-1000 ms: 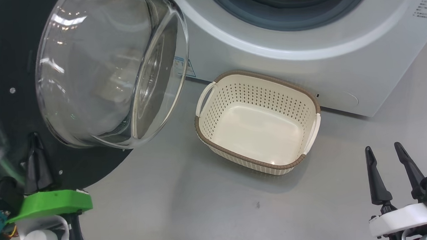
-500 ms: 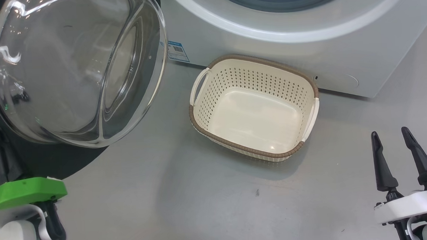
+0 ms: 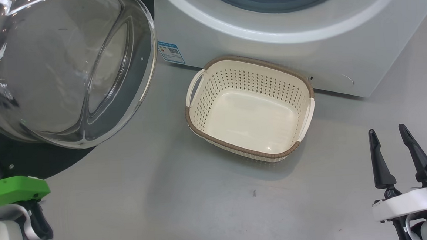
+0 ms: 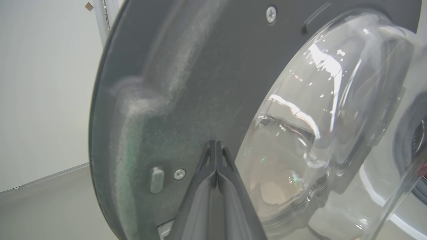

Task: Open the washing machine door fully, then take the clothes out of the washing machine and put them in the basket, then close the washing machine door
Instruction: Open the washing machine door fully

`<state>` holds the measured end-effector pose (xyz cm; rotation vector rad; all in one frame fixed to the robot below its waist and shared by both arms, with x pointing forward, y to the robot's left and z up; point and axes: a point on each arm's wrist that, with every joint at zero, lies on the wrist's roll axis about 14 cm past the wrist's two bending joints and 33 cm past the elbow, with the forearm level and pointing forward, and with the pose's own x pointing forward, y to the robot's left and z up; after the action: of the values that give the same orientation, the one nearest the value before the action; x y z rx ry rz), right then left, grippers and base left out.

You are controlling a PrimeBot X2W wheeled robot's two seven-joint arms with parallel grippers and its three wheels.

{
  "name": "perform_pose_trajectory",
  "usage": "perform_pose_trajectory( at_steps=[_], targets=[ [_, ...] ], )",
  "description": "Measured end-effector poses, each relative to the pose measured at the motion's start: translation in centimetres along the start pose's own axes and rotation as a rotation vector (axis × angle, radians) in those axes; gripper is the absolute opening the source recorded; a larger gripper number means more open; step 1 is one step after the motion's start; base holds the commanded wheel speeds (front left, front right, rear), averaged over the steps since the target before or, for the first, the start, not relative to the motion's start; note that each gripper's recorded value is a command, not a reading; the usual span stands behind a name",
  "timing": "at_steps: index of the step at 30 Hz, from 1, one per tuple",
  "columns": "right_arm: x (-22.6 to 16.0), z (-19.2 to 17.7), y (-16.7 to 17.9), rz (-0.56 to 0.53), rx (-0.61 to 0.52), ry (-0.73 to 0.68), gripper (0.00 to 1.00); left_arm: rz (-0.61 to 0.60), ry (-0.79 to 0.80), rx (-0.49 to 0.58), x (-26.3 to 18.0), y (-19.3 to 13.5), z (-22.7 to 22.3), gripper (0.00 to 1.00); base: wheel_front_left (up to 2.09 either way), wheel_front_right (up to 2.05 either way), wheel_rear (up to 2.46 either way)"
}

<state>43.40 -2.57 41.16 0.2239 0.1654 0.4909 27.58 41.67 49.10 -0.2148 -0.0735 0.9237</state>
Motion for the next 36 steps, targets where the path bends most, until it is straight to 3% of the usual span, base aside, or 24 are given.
perform_pose_trajectory(
  at_steps=[17,36],
  targets=[
    [-0.7,0.9,0.5,-0.002,-0.01,-0.013,1.0,-0.04,-0.036,0.041,-0.4,-0.6,1.2,0.0,0.0,0.0,0.0],
    [-1.8,2.9,0.8,-0.022,-0.02,-0.063,1.0,-0.359,0.081,-0.011,-6.8,-8.0,-2.4,0.0,0.0,0.0,0.0]
  ],
)
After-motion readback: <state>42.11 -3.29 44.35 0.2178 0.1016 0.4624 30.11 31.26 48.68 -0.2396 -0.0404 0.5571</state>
